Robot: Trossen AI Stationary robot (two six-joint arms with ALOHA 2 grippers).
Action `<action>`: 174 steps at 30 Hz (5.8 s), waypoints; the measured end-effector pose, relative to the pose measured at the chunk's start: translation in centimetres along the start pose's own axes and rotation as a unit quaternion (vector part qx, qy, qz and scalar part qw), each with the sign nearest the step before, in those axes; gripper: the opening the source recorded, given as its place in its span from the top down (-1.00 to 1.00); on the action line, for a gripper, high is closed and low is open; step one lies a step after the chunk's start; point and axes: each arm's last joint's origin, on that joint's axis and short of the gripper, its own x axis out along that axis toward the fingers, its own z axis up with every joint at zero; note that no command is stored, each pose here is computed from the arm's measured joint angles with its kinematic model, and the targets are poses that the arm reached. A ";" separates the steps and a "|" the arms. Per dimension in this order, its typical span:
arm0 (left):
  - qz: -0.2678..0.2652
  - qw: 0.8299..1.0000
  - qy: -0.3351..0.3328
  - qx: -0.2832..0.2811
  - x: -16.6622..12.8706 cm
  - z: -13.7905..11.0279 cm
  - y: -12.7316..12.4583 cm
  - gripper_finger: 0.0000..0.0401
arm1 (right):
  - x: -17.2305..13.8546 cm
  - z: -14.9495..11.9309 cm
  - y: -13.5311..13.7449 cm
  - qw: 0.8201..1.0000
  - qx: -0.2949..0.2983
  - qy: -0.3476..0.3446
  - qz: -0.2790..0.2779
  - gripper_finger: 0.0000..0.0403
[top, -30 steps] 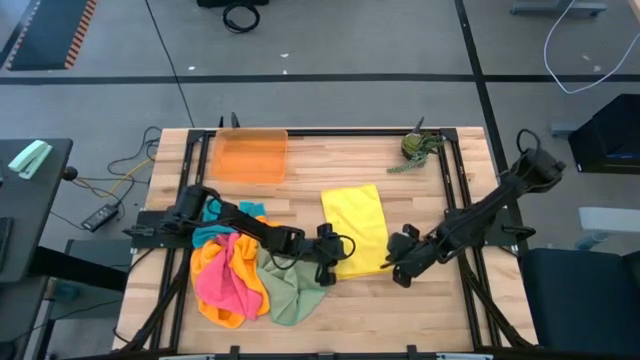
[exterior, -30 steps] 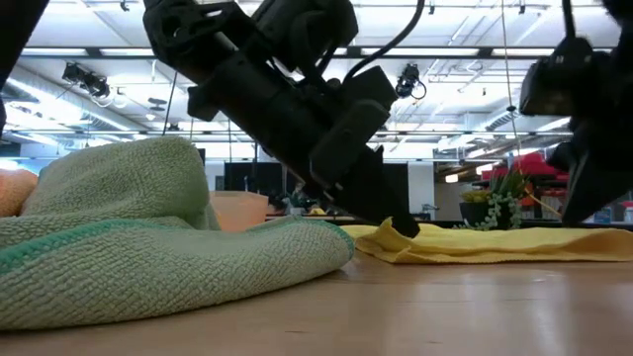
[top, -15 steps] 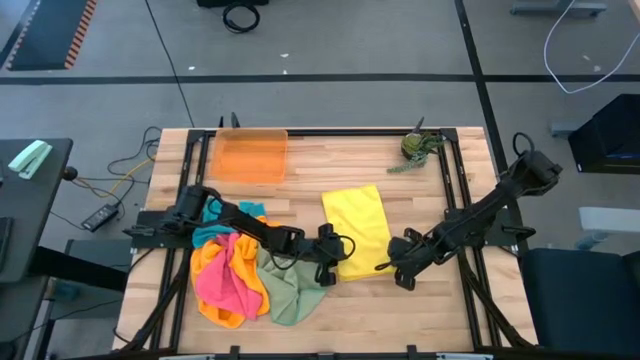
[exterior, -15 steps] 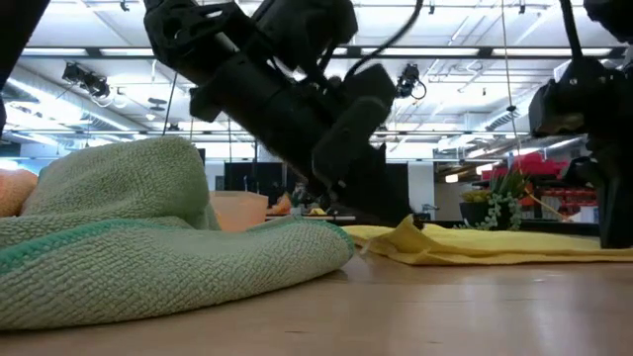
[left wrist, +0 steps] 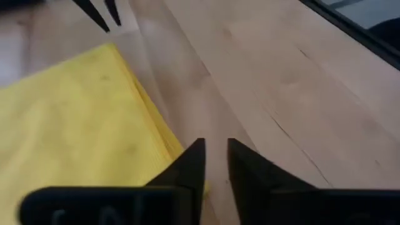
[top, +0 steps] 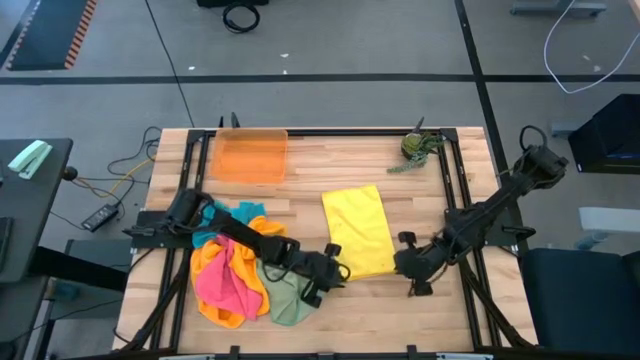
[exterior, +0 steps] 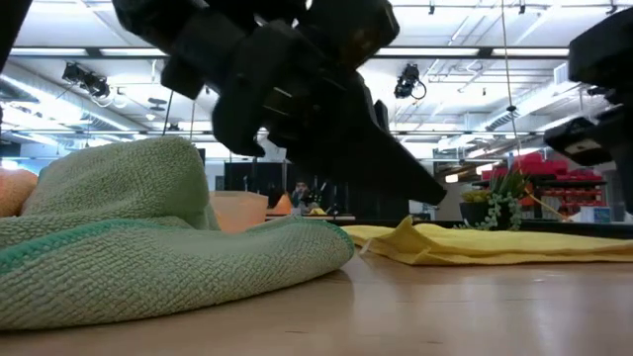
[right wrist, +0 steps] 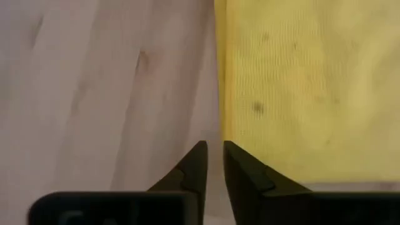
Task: Fold microfiber towels
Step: Fold the yellow towel
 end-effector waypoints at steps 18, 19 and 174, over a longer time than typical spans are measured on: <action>0.070 0.995 0.069 0.014 -0.3 -1.0 -0.3 0.10 | 0.0 0.0 0.1 0.999 -0.026 -0.017 -0.035 0.21; 0.070 0.995 0.070 0.013 -0.3 -1.0 -0.2 0.14 | 0.0 0.0 0.1 0.999 -0.026 -0.017 -0.035 0.21; 0.177 0.977 0.067 -0.093 0.2 7.8 -2.0 0.96 | -6.3 3.3 -1.4 0.984 0.175 0.043 0.007 0.99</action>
